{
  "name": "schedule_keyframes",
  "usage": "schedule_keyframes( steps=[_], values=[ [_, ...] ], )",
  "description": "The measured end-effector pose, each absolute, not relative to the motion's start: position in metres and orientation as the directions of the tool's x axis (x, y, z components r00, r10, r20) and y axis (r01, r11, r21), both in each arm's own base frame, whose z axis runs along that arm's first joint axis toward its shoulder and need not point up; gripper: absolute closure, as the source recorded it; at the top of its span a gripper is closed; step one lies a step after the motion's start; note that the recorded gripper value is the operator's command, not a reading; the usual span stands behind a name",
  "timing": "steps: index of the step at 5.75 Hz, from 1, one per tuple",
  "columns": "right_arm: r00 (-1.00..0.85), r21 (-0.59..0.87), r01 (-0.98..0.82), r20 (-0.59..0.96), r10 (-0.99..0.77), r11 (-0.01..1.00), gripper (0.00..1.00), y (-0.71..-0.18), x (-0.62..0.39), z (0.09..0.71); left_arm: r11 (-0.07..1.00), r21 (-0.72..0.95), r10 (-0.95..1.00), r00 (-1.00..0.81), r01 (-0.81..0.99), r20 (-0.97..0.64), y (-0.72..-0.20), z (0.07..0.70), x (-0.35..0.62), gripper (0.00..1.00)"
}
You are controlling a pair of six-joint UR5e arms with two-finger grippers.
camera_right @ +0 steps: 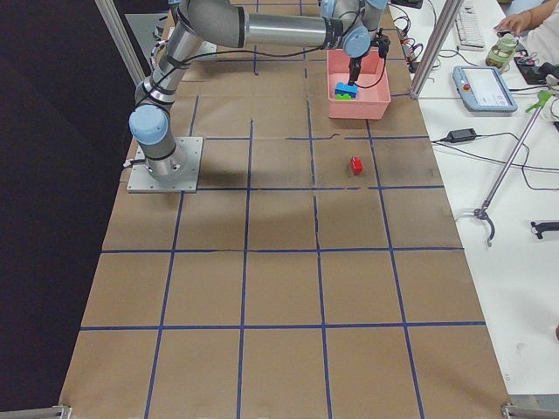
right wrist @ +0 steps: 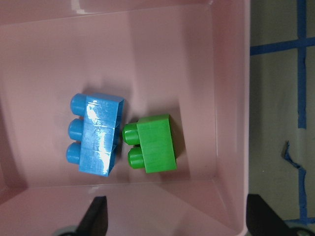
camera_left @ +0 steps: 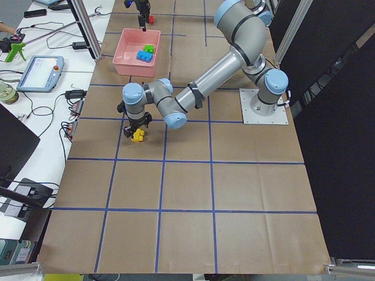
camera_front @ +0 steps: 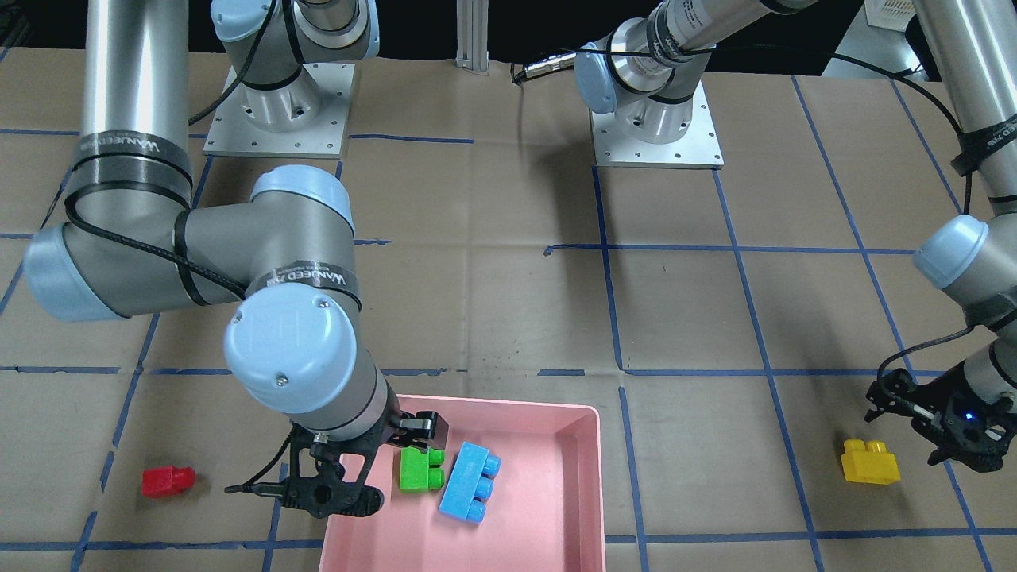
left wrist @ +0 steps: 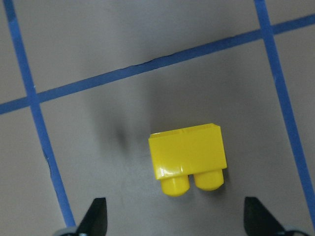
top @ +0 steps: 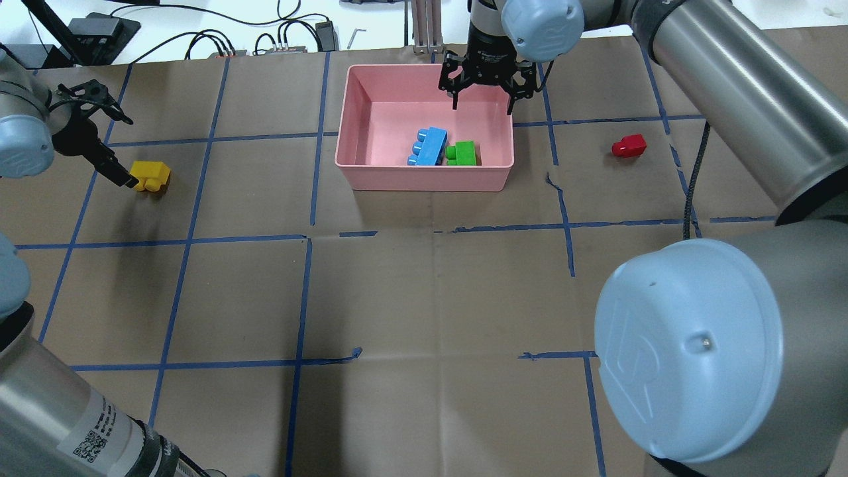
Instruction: Put all blocks into box
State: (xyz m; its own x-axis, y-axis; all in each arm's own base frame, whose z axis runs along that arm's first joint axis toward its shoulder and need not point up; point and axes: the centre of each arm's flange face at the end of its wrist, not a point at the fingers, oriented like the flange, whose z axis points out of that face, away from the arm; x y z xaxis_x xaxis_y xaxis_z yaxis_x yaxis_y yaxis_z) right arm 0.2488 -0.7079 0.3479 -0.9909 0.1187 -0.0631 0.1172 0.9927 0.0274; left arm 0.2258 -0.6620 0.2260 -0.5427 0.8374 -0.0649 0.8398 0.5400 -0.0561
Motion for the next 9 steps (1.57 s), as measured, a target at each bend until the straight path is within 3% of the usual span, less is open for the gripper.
schedule_keyframes(
  steps=[2,4,6,7,9],
  values=[
    [-0.997,0.016,0.053,-0.058,0.053,0.998,0.01,-0.727,0.144,0.363,0.210,-0.030,0.973,-0.212,0.977,-0.087,-0.670,0.212,0.230,0.02],
    [-0.998,0.038,-0.020,-0.054,-0.018,0.999,0.01,-0.728,0.043,0.352,0.099,-0.011,0.987,-0.100,0.995,-0.123,-0.679,0.196,0.233,0.02],
    [-0.993,0.045,-0.112,-0.054,-0.109,0.993,0.00,-0.698,-0.020,0.326,0.075,-0.029,0.988,-0.078,0.997,-0.131,-0.682,0.183,0.232,0.02],
    [-0.975,0.011,-0.220,-0.044,-0.219,0.975,0.00,-0.693,-0.027,0.312,0.070,-0.038,0.989,-0.074,0.997,-0.128,-0.683,0.175,0.231,0.13],
    [-0.837,-0.015,-0.545,-0.045,-0.545,0.839,0.00,-0.692,-0.029,0.292,0.068,-0.046,0.990,-0.074,0.997,-0.120,-0.683,0.165,0.231,0.62]
  ],
)
